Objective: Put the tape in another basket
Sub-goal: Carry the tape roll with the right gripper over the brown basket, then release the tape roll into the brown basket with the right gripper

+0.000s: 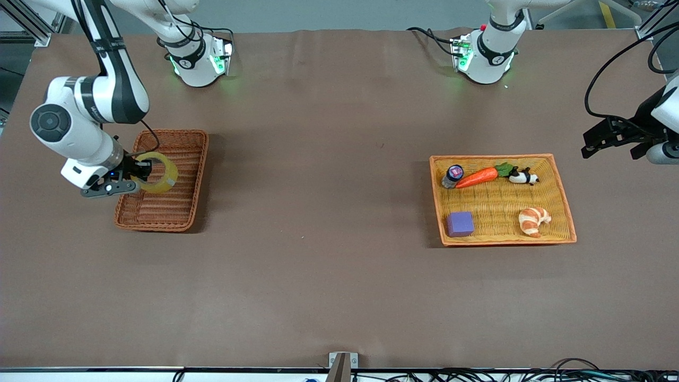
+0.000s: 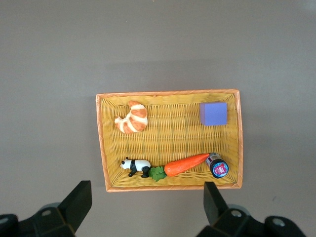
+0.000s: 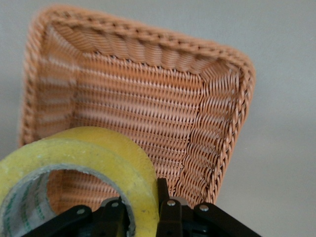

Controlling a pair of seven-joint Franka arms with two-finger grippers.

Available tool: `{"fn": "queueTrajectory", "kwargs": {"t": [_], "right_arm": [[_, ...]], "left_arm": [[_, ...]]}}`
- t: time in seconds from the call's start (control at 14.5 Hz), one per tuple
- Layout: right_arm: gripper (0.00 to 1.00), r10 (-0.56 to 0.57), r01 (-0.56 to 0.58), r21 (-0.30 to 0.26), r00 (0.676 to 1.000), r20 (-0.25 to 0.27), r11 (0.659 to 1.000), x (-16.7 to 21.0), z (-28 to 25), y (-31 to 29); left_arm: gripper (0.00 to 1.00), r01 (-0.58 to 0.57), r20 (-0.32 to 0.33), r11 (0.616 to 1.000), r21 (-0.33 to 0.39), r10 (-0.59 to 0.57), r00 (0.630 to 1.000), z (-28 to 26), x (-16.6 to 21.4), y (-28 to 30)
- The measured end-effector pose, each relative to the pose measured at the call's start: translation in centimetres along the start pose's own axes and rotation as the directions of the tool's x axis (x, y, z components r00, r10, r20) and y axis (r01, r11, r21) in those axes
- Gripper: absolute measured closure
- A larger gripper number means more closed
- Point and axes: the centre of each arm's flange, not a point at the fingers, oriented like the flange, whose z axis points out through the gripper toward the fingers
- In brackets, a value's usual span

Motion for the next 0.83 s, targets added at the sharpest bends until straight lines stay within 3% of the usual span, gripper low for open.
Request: {"fn": "queueTrajectory", "kwargs": {"t": [0.34,0.62,0.69,0.83], "right_arm": [[0.78,-0.008,0.009,0.018,0.998,-0.055,1.0,-3.3,6.3,-0.3],[0.75,-0.016,0.017,0.03,0.999,-0.041,0.999,-3.5,9.2,-0.9],[0.7,-0.014,0.015,0.027,0.999,-0.048,1.0,-3.3,8.9,-0.7],[0.5,-0.008,0.009,0.013,0.997,-0.076,1.0,-1.8,6.6,0.1]], "left_arm": [[0.0,0.024,0.0,1.0,0.0,-0.024,1.0,0.0,0.1,0.0],[0.0,0.024,-0.003,1.0,0.0,-0.024,1.0,-0.1,0.1,0.0],[0.0,0.024,-0.003,1.0,0.0,-0.024,1.0,-0.1,0.1,0.0],[0.0,0.023,-0.004,1.0,0.0,-0.023,1.0,-0.1,0.1,0.1]]}}
